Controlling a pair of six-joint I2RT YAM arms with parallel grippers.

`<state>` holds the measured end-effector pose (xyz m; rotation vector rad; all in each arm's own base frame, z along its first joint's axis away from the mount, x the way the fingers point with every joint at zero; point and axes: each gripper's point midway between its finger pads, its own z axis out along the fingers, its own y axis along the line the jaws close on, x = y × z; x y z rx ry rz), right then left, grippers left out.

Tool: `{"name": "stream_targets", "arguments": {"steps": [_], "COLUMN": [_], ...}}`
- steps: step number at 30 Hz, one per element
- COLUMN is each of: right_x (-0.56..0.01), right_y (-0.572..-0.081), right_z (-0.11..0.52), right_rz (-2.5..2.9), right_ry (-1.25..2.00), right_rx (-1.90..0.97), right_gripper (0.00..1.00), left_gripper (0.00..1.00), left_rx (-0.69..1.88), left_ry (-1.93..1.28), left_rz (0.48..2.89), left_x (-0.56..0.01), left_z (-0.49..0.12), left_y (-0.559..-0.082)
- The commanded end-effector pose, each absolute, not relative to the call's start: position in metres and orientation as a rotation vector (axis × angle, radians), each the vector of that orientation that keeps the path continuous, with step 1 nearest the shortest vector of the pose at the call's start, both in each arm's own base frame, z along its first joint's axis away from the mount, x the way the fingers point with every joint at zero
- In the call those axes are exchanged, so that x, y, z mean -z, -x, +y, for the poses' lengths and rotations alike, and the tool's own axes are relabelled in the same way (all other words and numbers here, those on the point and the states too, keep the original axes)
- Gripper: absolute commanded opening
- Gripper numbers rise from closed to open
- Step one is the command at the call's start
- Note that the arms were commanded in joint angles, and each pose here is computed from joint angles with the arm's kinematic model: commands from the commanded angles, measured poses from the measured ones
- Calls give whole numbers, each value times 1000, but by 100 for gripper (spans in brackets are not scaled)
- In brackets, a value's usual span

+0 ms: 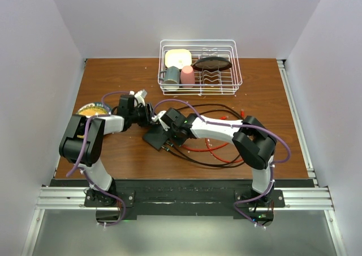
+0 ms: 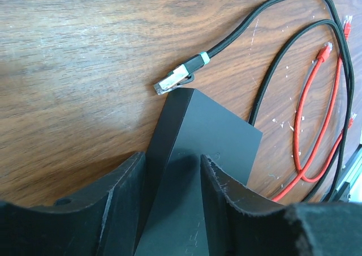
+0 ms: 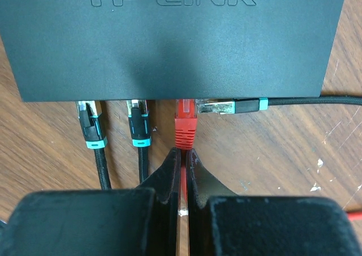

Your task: Insert the plug into the switch port

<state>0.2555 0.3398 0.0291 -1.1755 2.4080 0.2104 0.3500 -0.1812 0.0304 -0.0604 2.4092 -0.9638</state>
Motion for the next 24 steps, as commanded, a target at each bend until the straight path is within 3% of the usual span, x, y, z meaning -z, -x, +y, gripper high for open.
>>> {"name": "stream_targets", "arguments": {"steps": [1,17,24], "right_x": [-69,-91,-99], "right_y": [-285,-310,-318], "right_z": [388,412,422], "right_rz": [2233,2130,2095], "right_ry": [1017,907,868], "right_rx": [-361,-403,-427], "right_gripper": [0,0,0], "left_gripper": [47,43,33], "left_rx": [1086,1272,1333], "left_ry": [9,-80,-117], "left_rz": [2454,2533,2569], "left_x": [-32,-23,-16], "left_z": [-196,-221,-231], "left_y": [-321,-276,-252]}}
